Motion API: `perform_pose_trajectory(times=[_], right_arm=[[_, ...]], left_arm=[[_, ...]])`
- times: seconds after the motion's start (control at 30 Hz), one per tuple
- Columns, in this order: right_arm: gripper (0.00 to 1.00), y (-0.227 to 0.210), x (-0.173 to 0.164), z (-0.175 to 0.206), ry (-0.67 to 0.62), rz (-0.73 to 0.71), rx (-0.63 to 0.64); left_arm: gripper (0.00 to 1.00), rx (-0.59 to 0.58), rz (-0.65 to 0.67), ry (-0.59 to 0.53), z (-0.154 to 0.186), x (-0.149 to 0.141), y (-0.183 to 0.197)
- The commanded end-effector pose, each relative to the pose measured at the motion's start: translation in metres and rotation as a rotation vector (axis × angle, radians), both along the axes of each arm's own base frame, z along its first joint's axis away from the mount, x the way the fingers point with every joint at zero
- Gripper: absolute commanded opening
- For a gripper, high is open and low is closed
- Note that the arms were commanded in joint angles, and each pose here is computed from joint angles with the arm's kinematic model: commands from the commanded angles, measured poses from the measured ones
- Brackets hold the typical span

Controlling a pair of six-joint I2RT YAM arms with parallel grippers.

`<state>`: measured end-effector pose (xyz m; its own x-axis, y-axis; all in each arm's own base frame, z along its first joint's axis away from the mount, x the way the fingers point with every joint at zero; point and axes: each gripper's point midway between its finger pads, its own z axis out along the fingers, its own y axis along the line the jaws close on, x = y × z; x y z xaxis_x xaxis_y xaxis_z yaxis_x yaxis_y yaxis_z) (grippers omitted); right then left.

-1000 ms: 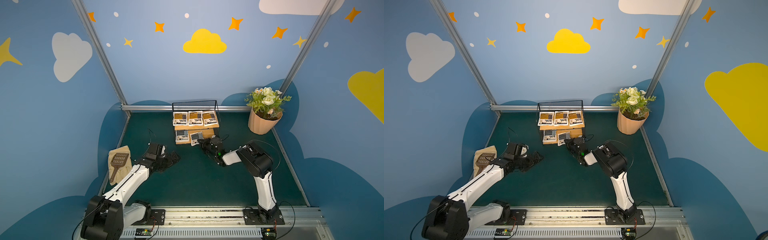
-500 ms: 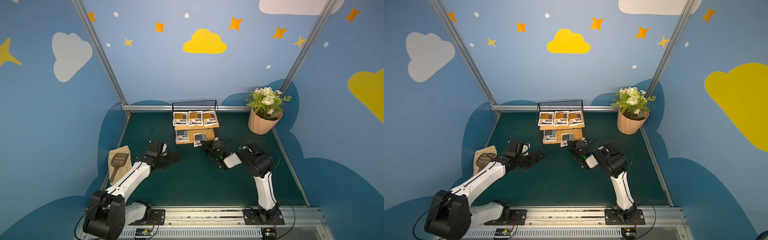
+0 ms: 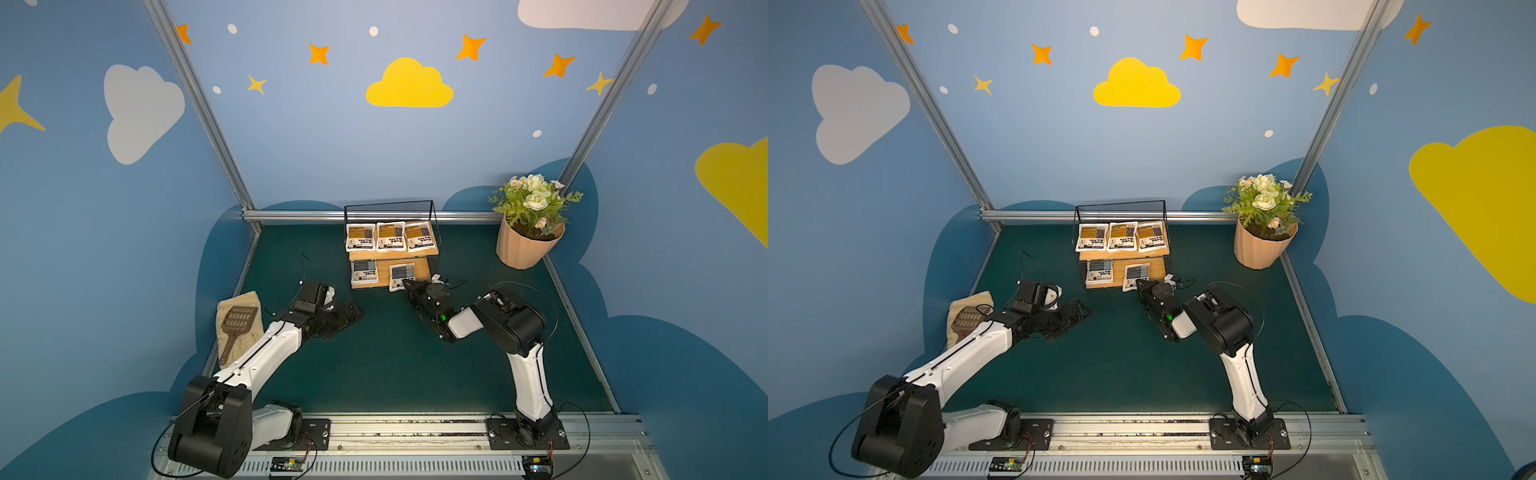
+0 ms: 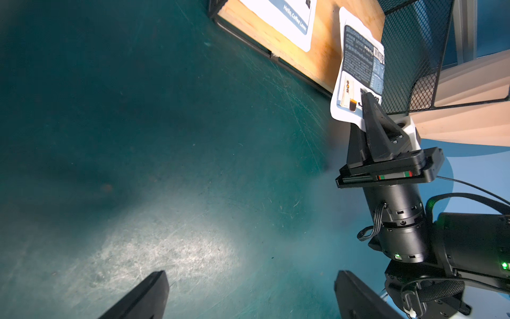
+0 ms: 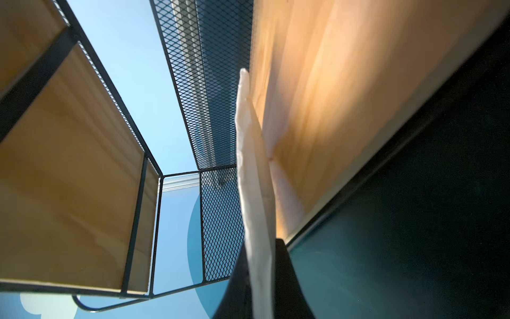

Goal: Place the bagged coffee beans on the shelf by color
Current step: Place the bagged coffee beans on the shelf.

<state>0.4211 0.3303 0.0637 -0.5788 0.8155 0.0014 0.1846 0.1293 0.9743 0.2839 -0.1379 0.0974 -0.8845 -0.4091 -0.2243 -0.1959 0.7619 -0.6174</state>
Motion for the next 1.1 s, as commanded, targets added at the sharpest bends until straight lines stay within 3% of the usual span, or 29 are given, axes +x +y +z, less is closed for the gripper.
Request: perform_pose_trajectory(times=[0.0, 1.0, 1.07], right_arm=[[0.0, 0.0, 0.003, 0.019, -0.064, -0.021, 0.011], [0.0, 0.028, 0.043, -0.013, -0.003, -0.016, -0.03], [0.09, 0.028, 0.045, -0.017, 0.01, -0.02, -0.039]], left_arm=[[1.0, -0.013, -0.025, -0.05, 0.015, 0.01, -0.003], [1.0, -0.034, 0.006, -0.059, 0.019, 0.013, 0.005], [1.0, -0.035, 0.005, -0.059, 0.019, 0.013, 0.005]])
